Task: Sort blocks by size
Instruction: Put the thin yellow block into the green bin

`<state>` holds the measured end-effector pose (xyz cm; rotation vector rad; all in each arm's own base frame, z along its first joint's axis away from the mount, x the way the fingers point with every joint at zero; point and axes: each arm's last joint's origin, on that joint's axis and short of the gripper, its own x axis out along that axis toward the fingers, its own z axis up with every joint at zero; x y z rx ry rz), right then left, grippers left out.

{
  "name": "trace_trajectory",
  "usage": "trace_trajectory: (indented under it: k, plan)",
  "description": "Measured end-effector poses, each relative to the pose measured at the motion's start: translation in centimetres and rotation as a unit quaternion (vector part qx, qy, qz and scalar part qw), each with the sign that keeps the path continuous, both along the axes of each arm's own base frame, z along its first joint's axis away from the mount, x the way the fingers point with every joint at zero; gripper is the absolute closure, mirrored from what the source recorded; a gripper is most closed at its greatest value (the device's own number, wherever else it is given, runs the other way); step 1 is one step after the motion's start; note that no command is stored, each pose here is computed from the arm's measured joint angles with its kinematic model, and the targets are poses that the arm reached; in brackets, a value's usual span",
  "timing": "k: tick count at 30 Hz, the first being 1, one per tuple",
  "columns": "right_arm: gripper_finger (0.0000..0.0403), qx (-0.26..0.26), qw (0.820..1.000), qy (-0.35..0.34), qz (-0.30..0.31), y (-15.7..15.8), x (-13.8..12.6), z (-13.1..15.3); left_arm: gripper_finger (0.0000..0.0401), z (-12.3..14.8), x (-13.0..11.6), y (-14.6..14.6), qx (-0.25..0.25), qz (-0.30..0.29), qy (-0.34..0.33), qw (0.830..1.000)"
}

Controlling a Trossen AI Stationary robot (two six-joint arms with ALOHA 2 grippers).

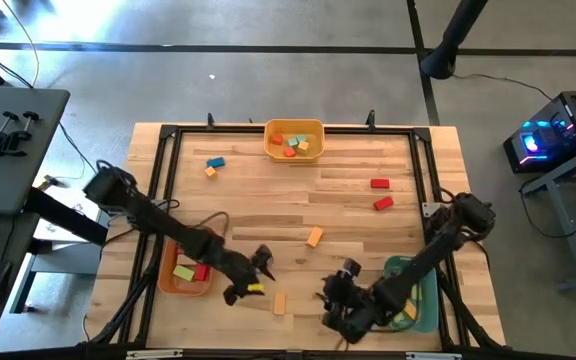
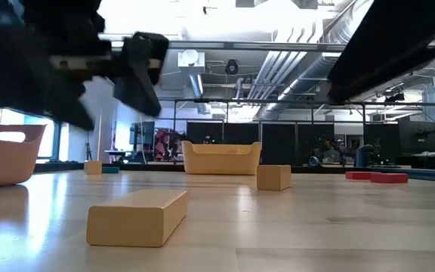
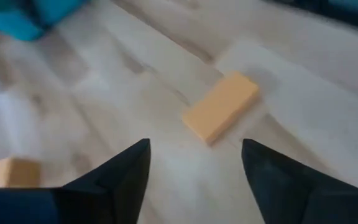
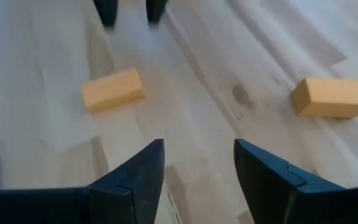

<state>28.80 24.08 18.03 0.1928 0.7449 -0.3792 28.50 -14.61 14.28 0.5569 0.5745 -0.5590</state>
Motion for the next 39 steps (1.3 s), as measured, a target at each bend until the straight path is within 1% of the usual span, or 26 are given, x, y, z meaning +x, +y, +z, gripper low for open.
trace_trajectory:
  k: [3,6,8,12,18,22,26,29,33,39]
  plan:
    - [0.0215,-0.023,0.999,-0.036,-0.014,0.8,-0.8,0.2,0.0136,-0.7,1.2,-0.8,0.040,-0.054,0.020,0.998]
    - [0.0215,-0.053,0.996,-0.066,-0.023,1.1,-1.2,0.4,0.0120,-1.0,2.7,-1.2,0.048,-0.101,0.022,0.993]
    - [0.0215,-0.059,0.995,-0.072,-0.026,1.1,-1.3,0.4,0.0118,-1.4,3.6,-1.1,0.043,-0.131,0.026,0.990]
    - [0.0215,-0.050,0.995,-0.076,-0.039,0.9,-1.1,0.4,0.0117,-2.4,5.3,-0.7,0.030,-0.170,0.034,0.984]
    - [0.0215,-0.046,0.994,-0.081,-0.056,0.4,-0.6,0.4,0.0120,-4.1,6.9,0.5,-0.028,-0.203,0.082,0.975]
    - [0.0215,-0.032,0.994,-0.083,-0.059,0.3,-0.3,0.4,0.0133,-5.2,7.4,1.4,-0.067,-0.212,0.102,0.970]
    - [0.0215,-0.001,0.993,-0.097,-0.070,0.8,-0.5,0.5,0.0160,-5.9,7.6,2.1,-0.089,-0.218,0.113,0.965]
    - [0.0215,0.021,0.991,-0.108,-0.078,1.3,-0.9,0.5,0.0189,-6.0,7.7,2.3,-0.090,-0.213,0.115,0.966]
    - [0.0215,0.049,0.987,-0.119,-0.091,1.8,-1.3,0.5,0.0224,-5.9,8.0,2.3,-0.090,-0.211,0.093,0.969]
    - [0.0215,0.079,0.982,-0.133,-0.106,2.3,-1.7,0.6,0.0251,-5.6,8.7,2.2,-0.075,-0.191,0.042,0.978]
